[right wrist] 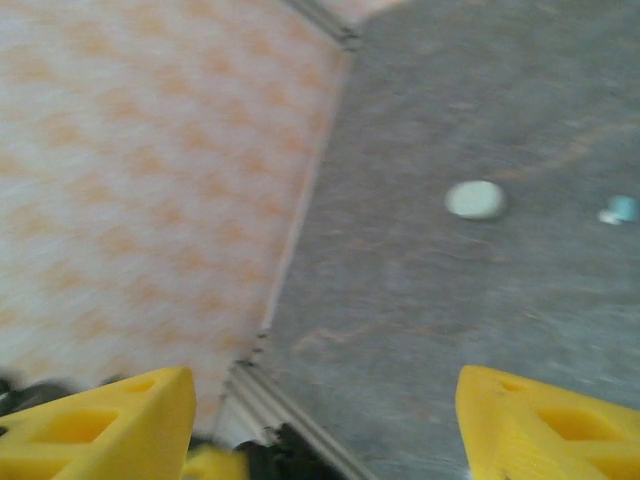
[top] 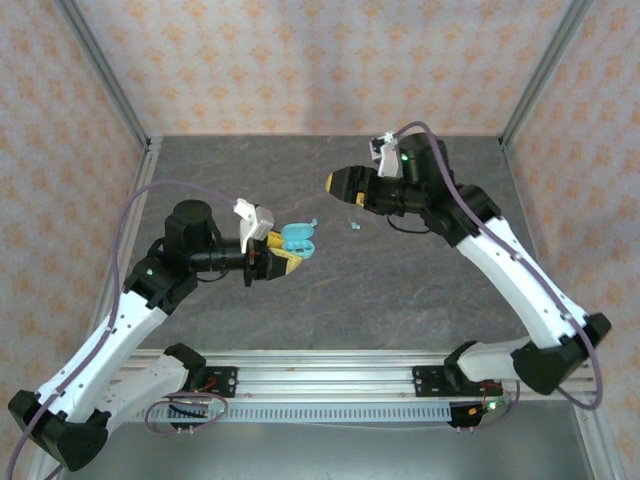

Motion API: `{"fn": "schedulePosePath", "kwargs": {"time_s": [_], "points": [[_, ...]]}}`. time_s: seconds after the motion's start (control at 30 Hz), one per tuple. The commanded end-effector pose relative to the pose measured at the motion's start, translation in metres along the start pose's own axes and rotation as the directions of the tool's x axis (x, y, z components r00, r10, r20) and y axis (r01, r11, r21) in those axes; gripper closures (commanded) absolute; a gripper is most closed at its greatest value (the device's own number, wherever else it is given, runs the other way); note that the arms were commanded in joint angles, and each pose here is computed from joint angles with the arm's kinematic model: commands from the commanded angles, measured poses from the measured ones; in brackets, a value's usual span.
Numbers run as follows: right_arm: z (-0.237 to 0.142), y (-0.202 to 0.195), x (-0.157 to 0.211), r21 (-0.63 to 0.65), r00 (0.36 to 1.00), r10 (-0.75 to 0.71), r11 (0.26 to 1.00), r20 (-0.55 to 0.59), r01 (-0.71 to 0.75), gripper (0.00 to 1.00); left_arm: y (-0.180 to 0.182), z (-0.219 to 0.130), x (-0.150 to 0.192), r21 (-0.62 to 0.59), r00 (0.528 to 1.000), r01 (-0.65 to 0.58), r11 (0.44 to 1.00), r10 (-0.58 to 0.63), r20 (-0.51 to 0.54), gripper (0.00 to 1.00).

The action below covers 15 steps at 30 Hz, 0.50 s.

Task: Insert the wireless bluetooth earbuds into the charging case

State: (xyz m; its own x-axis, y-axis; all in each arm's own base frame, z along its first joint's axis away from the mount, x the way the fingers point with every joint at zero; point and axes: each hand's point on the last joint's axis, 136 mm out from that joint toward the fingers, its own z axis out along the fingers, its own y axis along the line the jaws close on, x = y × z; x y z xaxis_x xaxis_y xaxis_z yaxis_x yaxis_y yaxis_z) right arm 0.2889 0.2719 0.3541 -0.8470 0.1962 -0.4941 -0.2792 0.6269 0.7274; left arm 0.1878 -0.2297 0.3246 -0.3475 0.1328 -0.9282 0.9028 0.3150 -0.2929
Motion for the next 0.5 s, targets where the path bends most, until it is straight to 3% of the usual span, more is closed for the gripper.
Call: {"fn": "schedulePosePath", "kwargs": {"time_s": [0.0,0.23,0.47], "points": [[0.025,-0.057,0.002,0.240,0.998,0.059,0.969,-0.031,-0.050,0.33,0.001,-0.007,0.003,-0.021,1.000,-0.010,1.000,0.010,0.008,1.00],[0.111,-0.112,0.002,0.350,0.985,0.155,0.929,-0.077,-0.119,0.42,0.011,-0.011,0.011,-0.051,1.000,0.006,0.999,-0.006,0.002,1.00],[0.180,-0.168,0.004,0.486,0.978,0.169,0.869,-0.120,-0.090,0.56,0.027,-0.007,0.023,-0.099,0.999,0.034,0.994,-0.035,-0.006,1.00]]}}
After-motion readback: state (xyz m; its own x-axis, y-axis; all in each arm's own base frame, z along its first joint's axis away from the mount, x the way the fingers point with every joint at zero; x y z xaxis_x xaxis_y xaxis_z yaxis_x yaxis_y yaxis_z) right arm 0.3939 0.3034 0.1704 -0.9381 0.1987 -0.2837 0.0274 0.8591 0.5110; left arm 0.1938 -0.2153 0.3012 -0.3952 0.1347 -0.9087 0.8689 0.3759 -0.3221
